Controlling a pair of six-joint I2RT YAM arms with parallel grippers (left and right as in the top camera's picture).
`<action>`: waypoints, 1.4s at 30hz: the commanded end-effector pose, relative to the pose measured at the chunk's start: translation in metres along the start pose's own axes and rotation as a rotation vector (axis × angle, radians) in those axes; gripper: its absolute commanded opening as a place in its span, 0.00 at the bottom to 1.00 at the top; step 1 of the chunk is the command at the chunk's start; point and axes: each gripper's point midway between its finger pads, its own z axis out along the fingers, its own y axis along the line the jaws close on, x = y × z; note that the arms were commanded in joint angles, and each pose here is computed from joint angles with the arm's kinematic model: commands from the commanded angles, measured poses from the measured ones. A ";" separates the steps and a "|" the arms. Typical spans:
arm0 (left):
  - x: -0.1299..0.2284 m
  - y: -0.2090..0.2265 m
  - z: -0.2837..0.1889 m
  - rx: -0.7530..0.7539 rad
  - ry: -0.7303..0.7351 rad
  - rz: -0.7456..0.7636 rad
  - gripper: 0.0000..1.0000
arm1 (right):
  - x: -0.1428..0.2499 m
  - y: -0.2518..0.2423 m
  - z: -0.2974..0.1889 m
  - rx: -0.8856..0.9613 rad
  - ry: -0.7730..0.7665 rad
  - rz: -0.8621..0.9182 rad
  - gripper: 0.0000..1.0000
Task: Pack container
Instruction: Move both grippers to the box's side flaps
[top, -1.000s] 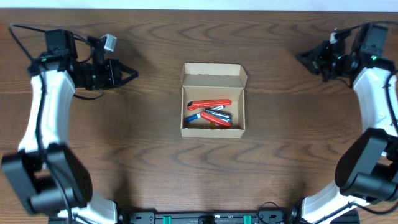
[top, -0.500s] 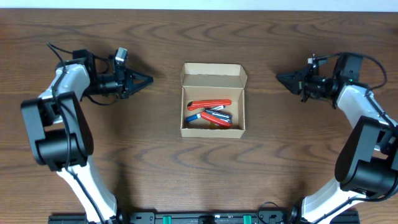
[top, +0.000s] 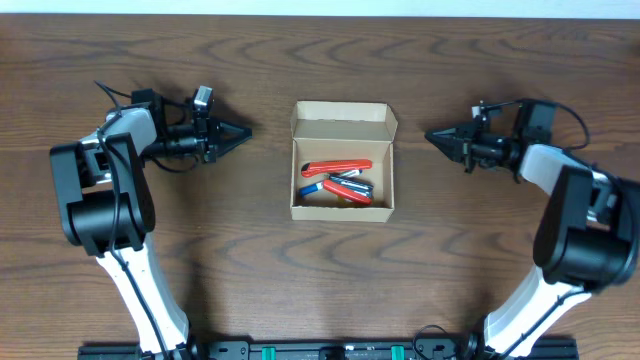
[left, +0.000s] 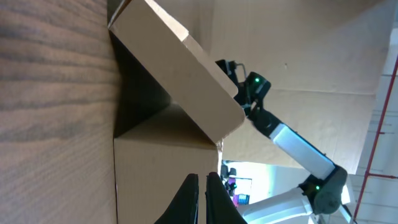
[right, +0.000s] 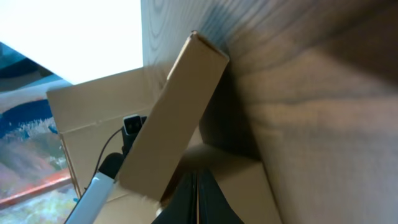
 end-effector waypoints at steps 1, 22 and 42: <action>-0.006 0.007 0.005 0.001 0.003 -0.083 0.06 | 0.009 -0.009 0.022 -0.029 0.073 0.077 0.01; -0.046 0.018 0.024 -0.006 -0.023 -0.140 0.06 | 0.006 -0.028 0.063 -0.030 0.092 0.119 0.01; -0.040 0.050 0.066 0.036 0.070 -0.212 0.06 | 0.003 -0.020 0.067 -0.049 0.082 0.061 0.01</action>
